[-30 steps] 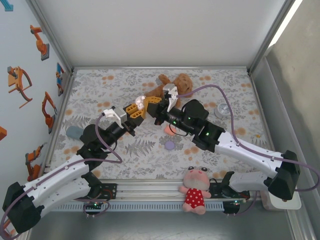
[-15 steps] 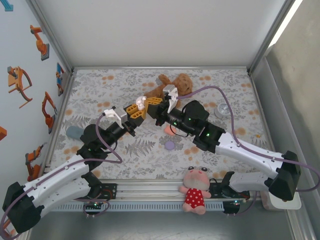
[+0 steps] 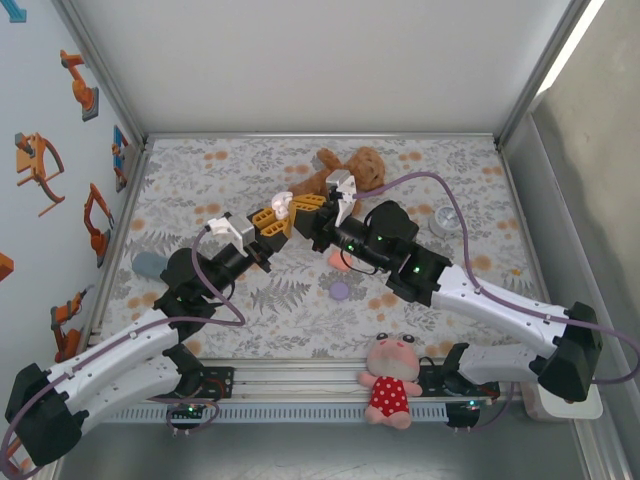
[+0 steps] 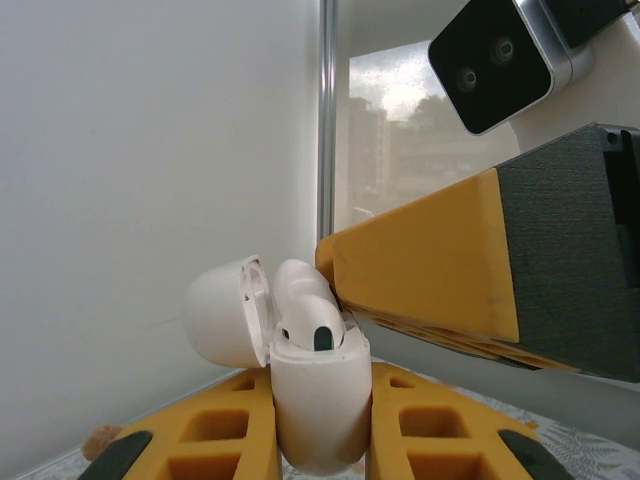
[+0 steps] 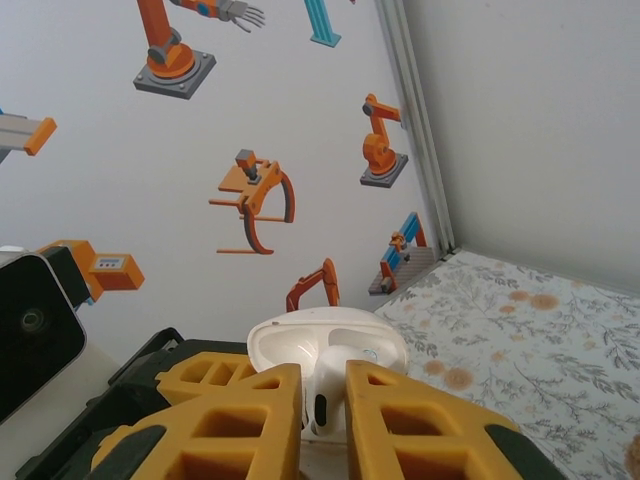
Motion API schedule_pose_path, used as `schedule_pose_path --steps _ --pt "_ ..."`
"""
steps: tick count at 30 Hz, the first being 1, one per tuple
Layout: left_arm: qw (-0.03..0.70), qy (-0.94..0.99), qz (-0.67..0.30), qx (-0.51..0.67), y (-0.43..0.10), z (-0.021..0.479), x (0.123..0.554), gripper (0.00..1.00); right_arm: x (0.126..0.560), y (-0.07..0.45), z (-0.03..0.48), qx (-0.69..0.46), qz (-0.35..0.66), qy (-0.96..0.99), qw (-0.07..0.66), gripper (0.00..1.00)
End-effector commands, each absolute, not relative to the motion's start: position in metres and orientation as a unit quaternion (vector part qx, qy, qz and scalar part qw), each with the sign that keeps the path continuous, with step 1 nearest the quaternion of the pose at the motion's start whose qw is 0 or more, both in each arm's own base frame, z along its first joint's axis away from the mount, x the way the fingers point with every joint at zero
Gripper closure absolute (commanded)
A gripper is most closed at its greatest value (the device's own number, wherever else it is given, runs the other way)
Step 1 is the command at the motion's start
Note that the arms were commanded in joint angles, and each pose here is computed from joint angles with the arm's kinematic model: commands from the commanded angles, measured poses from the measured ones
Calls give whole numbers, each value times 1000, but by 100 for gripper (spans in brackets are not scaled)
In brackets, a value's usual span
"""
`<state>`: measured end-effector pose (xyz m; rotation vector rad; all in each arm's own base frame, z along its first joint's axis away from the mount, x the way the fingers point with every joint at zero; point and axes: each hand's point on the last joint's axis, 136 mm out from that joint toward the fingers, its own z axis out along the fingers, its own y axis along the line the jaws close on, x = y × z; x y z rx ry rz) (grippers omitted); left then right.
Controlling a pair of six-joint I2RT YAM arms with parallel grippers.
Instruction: Insert wireless bluetooth earbuds into charging case
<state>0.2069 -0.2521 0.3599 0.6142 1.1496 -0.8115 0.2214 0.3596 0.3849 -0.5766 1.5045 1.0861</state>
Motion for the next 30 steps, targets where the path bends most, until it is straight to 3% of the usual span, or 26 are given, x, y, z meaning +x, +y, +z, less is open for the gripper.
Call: schedule_pose_path --steps 1,11,17,26,30 --pt "748 477 -377 267 -246 392 199 100 217 353 398 -244 460 634 572 77" --pt "739 479 -389 270 -244 388 192 100 218 328 424 -260 417 664 564 39" --pt "725 476 -406 288 -245 387 181 100 221 311 419 -260 457 676 516 20" --pt "699 464 -444 315 -252 385 166 99 218 301 424 -243 596 643 415 11" --pt "698 459 -452 313 -253 383 165 100 209 305 415 -254 612 647 376 11"
